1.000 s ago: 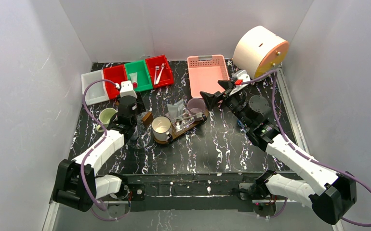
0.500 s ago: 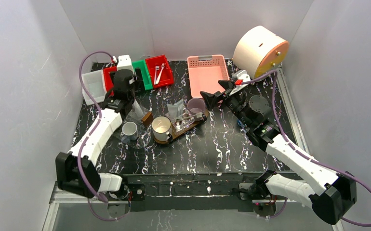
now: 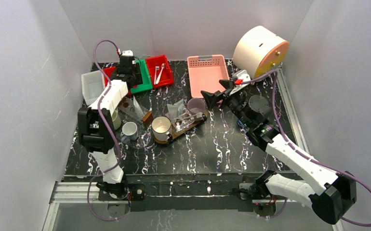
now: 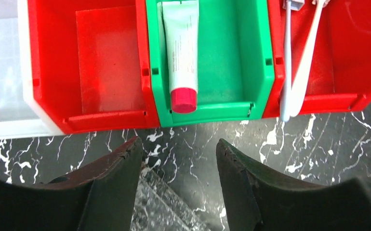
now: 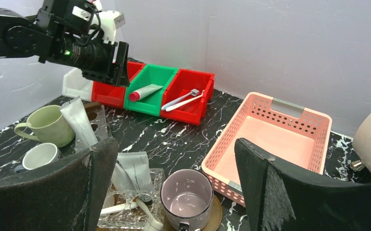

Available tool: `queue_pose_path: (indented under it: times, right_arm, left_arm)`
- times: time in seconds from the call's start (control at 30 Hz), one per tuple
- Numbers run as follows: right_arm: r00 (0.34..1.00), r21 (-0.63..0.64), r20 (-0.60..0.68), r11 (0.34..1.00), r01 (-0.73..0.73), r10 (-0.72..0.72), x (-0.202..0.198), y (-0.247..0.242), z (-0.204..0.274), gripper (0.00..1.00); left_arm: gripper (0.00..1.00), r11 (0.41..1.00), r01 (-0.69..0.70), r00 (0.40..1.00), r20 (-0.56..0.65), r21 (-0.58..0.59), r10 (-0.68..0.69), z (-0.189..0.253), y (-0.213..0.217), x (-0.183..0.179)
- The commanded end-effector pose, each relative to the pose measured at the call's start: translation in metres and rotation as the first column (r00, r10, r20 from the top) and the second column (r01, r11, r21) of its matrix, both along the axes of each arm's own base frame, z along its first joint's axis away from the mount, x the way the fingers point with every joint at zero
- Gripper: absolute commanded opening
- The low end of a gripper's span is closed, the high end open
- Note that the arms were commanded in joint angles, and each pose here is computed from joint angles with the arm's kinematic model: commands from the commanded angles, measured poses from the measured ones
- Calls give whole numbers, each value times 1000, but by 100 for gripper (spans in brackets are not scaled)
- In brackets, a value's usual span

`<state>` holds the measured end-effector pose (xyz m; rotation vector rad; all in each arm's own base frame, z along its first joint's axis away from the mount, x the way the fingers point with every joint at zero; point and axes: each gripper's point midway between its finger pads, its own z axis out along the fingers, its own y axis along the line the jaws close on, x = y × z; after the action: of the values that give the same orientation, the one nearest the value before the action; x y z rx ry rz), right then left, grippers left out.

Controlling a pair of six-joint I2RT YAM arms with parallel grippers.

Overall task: Prepare toiletry sets of a toothbrush and toothpaste on the tray
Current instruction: Pick up the toothpaste from the storage box.

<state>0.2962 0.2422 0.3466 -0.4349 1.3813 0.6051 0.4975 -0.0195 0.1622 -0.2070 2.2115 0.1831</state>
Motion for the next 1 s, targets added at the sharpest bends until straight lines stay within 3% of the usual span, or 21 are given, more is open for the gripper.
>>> queue_pose_path:
  times: [0.0, 0.27, 0.7, 0.97]
  right_arm:
    - [999, 2, 31, 1000, 17, -17, 3, -1, 6, 99]
    - [1000, -15, 28, 1000, 12, -11, 6, 2, 0, 99]
    - [1000, -45, 8, 999, 19, -18, 13, 6, -10, 99]
    - [1000, -48, 5, 999, 16, -16, 14, 8, -10, 99]
  left_arm:
    - [53, 999, -8, 999, 36, -37, 10, 12, 0, 24]
    - [40, 999, -24, 1000, 9, -35, 25, -26, -3, 66]
    - [43, 990, -89, 994, -49, 109, 94, -63, 19, 82]
    - [45, 993, -66, 986, -149, 98, 80, -100, 14, 79]
